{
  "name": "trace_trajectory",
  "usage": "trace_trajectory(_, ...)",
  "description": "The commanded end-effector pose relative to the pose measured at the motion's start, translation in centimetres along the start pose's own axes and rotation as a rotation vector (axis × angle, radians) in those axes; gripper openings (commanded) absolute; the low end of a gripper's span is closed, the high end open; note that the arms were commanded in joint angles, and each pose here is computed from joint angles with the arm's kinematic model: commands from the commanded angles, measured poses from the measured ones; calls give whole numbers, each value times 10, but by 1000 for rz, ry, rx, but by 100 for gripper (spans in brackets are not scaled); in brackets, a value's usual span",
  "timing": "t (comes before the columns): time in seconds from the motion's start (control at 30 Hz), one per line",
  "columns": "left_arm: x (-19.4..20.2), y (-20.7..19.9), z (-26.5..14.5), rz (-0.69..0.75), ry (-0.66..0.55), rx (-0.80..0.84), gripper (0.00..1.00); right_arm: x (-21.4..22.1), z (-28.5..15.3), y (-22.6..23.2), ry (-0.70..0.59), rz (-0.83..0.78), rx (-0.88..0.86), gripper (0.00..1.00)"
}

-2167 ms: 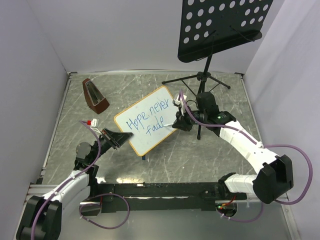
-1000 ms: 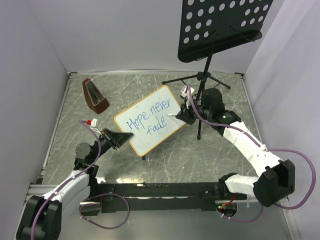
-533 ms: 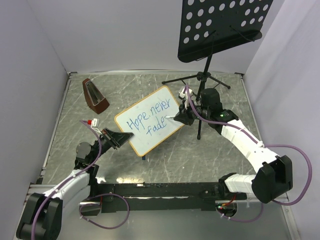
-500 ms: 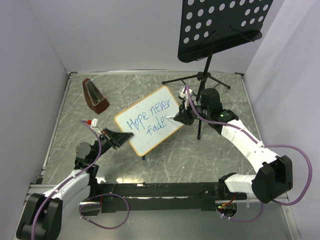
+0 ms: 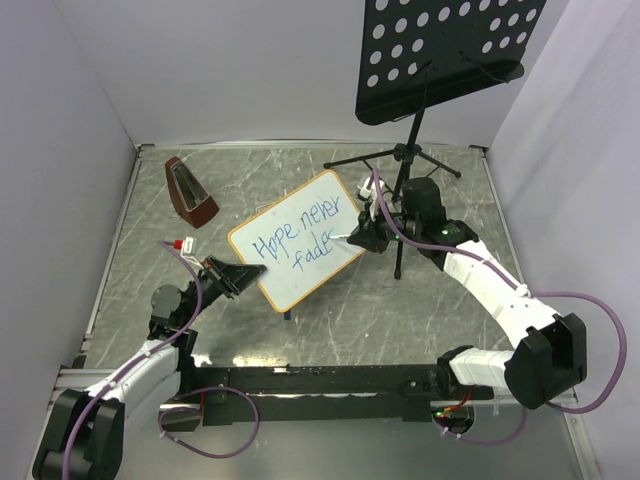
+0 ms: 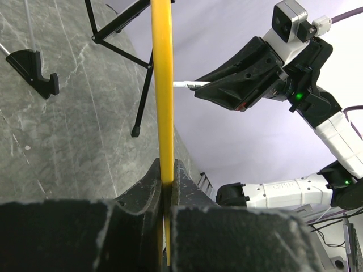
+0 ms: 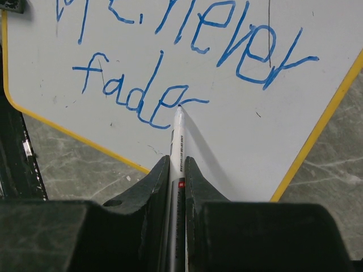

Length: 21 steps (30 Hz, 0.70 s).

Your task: Write a sentence on the whiteboard

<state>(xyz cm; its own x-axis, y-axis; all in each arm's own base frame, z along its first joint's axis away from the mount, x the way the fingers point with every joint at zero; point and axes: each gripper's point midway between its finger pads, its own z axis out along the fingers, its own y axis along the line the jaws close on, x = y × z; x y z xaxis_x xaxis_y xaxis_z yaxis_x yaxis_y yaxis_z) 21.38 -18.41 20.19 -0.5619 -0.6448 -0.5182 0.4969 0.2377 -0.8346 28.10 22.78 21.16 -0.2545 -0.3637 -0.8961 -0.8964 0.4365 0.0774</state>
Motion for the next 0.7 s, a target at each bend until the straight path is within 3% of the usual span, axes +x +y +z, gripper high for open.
trace_trajectory(0.0,-1,-19,-10,64,-42,100,1,-8,-7,-1,-20,-34,27,0)
trace_trajectory(0.67,-2,-19,-10,68,-46,98,1,13,-17,-9,28,-4,67,0)
